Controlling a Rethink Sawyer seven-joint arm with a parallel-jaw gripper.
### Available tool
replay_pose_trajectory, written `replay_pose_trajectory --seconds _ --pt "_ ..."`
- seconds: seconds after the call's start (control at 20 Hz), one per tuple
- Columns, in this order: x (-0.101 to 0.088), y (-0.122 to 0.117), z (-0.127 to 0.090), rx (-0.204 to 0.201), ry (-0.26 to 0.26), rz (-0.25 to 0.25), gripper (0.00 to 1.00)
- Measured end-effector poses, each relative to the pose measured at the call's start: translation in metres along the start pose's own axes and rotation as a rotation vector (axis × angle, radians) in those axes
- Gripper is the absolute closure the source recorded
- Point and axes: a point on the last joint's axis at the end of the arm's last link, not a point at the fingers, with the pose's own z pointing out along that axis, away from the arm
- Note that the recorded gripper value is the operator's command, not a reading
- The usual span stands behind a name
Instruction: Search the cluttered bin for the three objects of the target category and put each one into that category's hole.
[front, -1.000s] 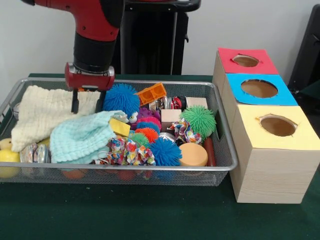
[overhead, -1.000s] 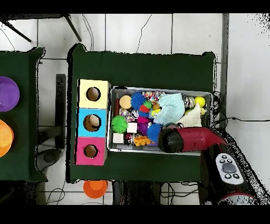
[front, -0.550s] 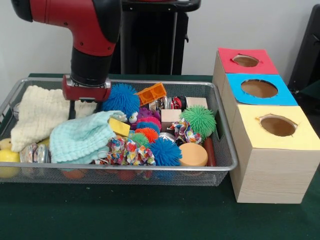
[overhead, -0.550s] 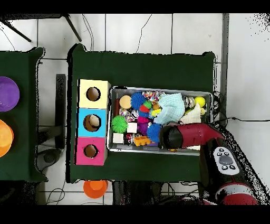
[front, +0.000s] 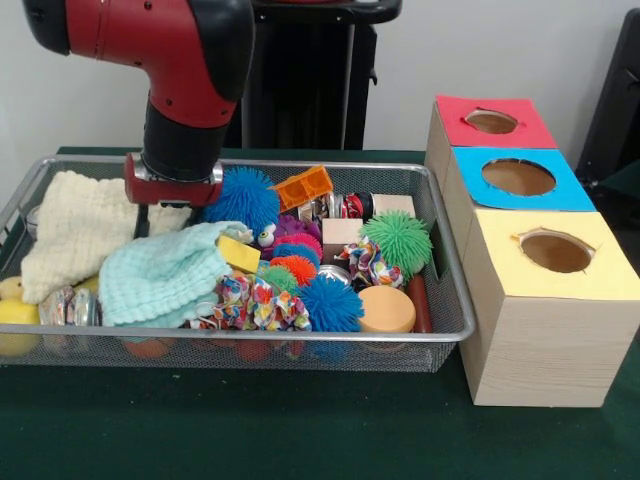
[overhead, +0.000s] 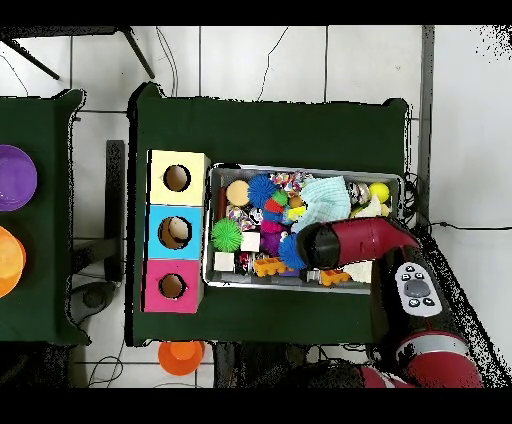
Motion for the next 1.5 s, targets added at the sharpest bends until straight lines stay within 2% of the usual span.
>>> replay_pose_trajectory --seconds 0.1,0.15,0.65,1.1,1.25,1.5 --pt "-0.002 0.0 0.0 0.003 0.006 -0.005 0.0" --pt "-0.004 0.001 0.0 0.005 0.014 -0.01 1.0" --pt "-0.002 0.005 -0.001 0.003 0.043 -0.017 1.0" --pt "-0.003 0.004 -0.004 0.006 0.043 -0.017 1.0" --pt "-0.005 0.0 -0.015 0.014 0.03 -0.013 1.0" --pt "-0.01 -0.004 -0.055 0.02 -0.014 0.001 1.0"
